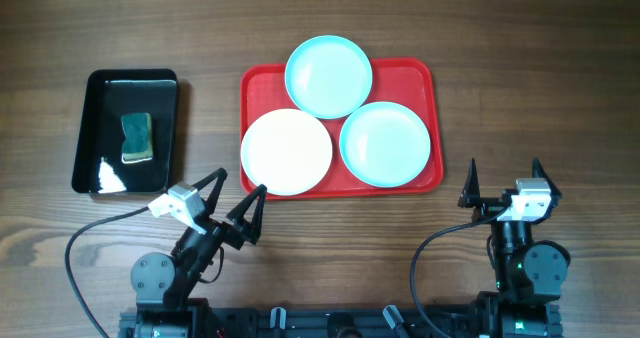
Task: Clean dirty plates on tray and stack at the side
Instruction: 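Move the left gripper over the black tray toward the sponge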
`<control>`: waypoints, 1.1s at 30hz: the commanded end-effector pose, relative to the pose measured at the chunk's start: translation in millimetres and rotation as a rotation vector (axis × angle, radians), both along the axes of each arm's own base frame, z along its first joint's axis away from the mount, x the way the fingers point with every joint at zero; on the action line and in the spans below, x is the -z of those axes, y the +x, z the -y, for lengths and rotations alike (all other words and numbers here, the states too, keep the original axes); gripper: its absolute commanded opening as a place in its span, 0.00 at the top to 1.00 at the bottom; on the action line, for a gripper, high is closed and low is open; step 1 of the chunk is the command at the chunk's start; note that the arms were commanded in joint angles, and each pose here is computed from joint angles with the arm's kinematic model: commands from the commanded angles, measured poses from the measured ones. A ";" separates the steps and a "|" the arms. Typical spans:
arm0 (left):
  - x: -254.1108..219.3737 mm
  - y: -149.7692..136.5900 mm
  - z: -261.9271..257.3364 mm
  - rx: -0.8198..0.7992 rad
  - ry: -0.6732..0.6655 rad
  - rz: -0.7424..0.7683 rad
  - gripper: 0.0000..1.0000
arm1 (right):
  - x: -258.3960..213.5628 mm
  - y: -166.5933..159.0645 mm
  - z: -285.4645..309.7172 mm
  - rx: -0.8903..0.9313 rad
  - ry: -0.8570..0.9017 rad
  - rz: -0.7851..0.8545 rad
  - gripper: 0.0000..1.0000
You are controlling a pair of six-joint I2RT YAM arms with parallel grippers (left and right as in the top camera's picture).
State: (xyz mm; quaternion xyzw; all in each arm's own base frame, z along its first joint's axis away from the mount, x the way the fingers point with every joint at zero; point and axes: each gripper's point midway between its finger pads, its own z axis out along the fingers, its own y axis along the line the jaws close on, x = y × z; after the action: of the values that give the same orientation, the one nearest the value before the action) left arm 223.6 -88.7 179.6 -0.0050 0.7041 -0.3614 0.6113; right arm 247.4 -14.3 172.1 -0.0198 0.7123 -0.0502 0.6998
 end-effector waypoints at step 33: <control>-92.9 83.8 -48.8 -0.217 0.257 -0.545 0.00 | 2.2 0.5 -0.2 -0.004 -0.004 -0.007 0.00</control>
State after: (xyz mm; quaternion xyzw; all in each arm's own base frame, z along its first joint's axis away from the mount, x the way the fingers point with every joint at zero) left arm 293.7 -64.5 271.0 -0.0253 0.8672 -0.2159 0.4480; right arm 247.6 -14.3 170.8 -0.0198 0.7141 -0.0500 0.6979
